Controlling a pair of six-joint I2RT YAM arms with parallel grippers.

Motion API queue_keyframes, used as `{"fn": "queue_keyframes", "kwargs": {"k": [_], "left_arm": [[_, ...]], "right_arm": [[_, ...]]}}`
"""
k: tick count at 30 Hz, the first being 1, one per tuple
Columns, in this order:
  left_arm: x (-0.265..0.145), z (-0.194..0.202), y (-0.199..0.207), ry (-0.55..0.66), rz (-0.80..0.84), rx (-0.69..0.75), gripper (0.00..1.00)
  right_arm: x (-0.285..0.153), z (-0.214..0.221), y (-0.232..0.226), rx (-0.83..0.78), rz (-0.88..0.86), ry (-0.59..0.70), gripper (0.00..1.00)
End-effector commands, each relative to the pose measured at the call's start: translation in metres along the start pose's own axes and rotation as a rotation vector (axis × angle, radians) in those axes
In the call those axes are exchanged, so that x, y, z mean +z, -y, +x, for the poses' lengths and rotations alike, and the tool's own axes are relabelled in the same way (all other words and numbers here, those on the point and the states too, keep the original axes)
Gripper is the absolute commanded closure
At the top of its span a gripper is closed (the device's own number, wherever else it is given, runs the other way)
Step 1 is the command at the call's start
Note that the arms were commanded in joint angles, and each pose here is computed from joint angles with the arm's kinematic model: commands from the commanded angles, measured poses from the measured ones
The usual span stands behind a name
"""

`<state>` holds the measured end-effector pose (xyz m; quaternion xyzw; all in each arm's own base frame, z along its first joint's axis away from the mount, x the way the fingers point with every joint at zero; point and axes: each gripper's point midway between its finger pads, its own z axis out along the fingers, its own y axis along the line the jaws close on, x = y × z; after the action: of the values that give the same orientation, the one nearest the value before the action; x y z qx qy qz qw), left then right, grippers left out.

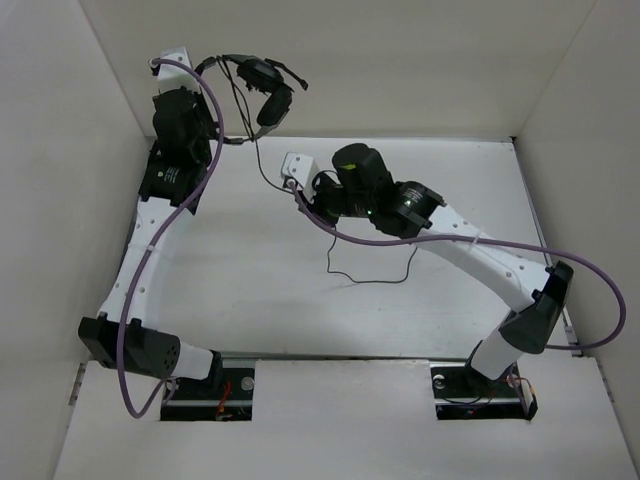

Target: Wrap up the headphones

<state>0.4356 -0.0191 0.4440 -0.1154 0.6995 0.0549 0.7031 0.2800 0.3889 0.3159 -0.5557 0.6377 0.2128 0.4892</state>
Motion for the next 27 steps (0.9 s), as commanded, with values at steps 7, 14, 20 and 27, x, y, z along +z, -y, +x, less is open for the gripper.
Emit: {"fn": "queue_keyframes", "kwargs": {"k": [7,14,20,27], "left_arm": [[0.011,0.015,-0.006,0.016,-0.028,-0.030,1.00],[0.005,0.037,0.007,-0.035,0.029,0.012,1.00],[0.003,0.031,0.018,-0.027,0.063,0.001,1.00],[0.015,-0.002,0.021,0.021,0.064,-0.059,1.00]], "right_arm": [[-0.069,-0.080,0.038,-0.128,0.167,0.163,0.99],[-0.084,-0.087,0.074,-0.281,0.356,0.118,0.99],[-0.080,-0.091,0.062,-0.310,0.327,0.116,1.00],[-0.040,-0.090,-0.002,-0.340,0.152,0.112,1.00]]}}
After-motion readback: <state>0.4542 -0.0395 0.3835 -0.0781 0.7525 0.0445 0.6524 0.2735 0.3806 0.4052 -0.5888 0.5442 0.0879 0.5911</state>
